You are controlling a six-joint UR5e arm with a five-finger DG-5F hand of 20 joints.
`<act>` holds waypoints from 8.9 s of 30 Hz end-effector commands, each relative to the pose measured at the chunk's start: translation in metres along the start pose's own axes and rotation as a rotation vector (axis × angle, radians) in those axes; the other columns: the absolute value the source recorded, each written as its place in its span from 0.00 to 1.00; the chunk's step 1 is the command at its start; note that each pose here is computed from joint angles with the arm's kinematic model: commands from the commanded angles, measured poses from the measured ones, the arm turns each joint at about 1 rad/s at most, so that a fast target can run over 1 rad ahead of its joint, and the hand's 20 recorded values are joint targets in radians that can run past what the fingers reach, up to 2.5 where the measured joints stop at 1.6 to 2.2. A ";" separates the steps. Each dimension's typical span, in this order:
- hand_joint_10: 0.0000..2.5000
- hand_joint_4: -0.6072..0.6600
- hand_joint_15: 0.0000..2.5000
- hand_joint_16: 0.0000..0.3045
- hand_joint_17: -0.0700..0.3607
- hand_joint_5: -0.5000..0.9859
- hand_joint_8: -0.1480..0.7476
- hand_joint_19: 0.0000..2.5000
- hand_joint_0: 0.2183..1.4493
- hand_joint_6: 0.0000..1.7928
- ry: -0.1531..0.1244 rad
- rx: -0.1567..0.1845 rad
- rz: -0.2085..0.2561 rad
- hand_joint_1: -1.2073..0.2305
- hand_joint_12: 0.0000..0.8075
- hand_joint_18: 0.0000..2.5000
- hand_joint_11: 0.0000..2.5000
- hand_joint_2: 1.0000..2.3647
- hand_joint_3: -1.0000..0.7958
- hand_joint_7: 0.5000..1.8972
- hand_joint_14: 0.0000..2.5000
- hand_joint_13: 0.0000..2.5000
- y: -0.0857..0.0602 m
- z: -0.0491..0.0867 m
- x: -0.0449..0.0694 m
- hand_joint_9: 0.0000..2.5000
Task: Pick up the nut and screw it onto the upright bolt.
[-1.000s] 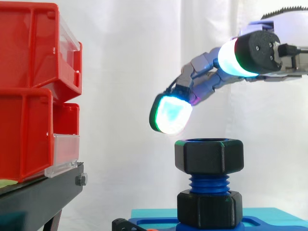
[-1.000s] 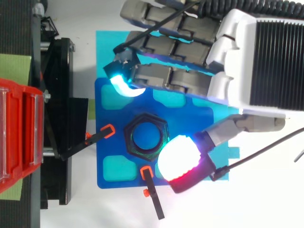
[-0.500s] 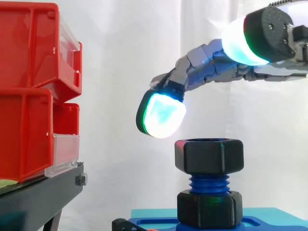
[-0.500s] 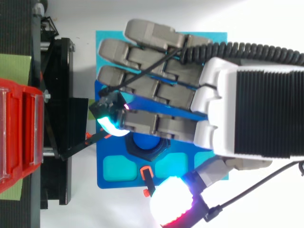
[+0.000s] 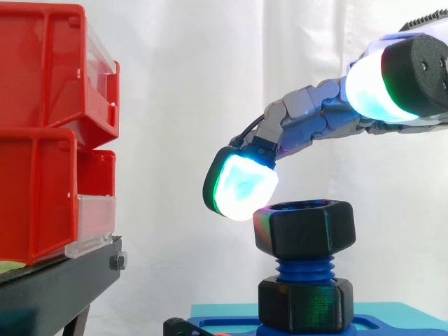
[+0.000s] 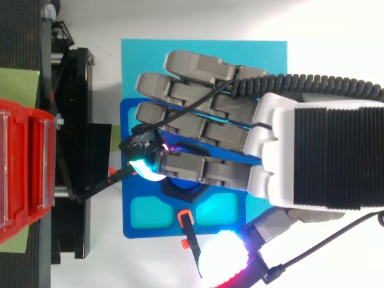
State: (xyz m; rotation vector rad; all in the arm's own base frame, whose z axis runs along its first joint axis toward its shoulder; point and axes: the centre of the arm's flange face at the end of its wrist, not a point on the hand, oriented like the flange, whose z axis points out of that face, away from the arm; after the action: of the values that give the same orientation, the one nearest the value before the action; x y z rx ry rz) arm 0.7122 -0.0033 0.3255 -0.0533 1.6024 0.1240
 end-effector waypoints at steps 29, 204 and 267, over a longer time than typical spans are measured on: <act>0.00 0.62 0.00 0.10 0.32 0.34 0.47 0.00 0.26 0.32 0.012 0.000 -0.019 0.75 0.36 0.05 0.00 0.00 0.28 0.59 0.00 0.19 -0.048 -0.010 -0.002 0.32; 0.00 0.62 0.00 0.12 0.36 0.25 0.40 0.00 0.23 0.28 -0.013 -0.143 -0.059 0.81 0.41 0.00 0.00 0.00 0.28 0.11 0.00 0.11 -0.067 0.025 -0.047 0.21; 0.00 0.54 0.00 0.03 0.21 0.37 0.42 0.00 0.27 0.35 0.063 -0.172 -0.027 0.70 0.22 0.12 0.00 0.00 0.28 0.59 0.00 0.28 -0.091 0.018 -0.003 0.44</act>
State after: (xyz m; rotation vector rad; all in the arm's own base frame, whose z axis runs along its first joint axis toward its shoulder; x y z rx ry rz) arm 0.7407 -0.0868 0.3237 -0.2152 1.6493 0.2416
